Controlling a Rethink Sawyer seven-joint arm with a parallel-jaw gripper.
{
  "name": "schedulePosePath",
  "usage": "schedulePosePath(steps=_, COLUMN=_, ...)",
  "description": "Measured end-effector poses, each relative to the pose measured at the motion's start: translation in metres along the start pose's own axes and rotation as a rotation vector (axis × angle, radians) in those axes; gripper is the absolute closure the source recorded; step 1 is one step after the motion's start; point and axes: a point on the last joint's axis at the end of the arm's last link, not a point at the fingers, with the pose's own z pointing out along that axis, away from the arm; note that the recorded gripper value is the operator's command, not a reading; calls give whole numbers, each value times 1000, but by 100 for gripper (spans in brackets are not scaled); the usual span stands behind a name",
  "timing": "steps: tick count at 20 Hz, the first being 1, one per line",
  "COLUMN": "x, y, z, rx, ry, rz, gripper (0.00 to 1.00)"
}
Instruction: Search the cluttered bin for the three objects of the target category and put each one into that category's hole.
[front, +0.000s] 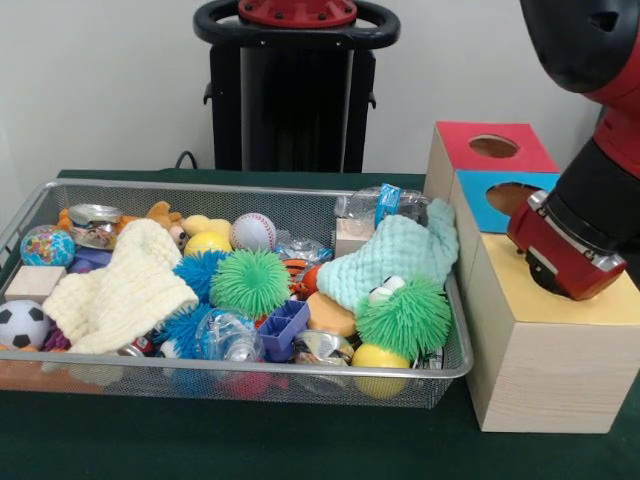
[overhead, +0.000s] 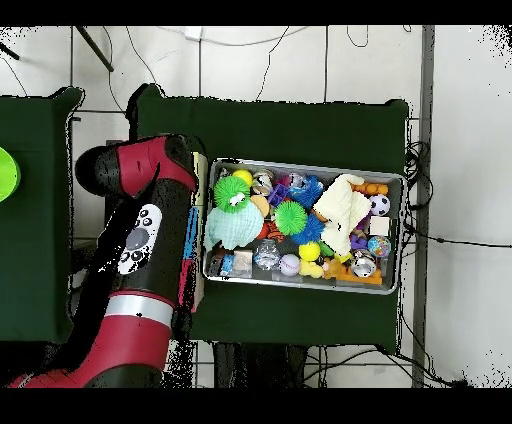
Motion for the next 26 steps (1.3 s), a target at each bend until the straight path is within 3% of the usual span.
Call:
schedulePosePath(steps=11, x=5, y=10, z=-11, rx=60, ry=31, rz=-15, gripper=0)
schedulePosePath(steps=26, x=6, y=10, z=-13, rx=64, ry=36, rz=-15, gripper=0)
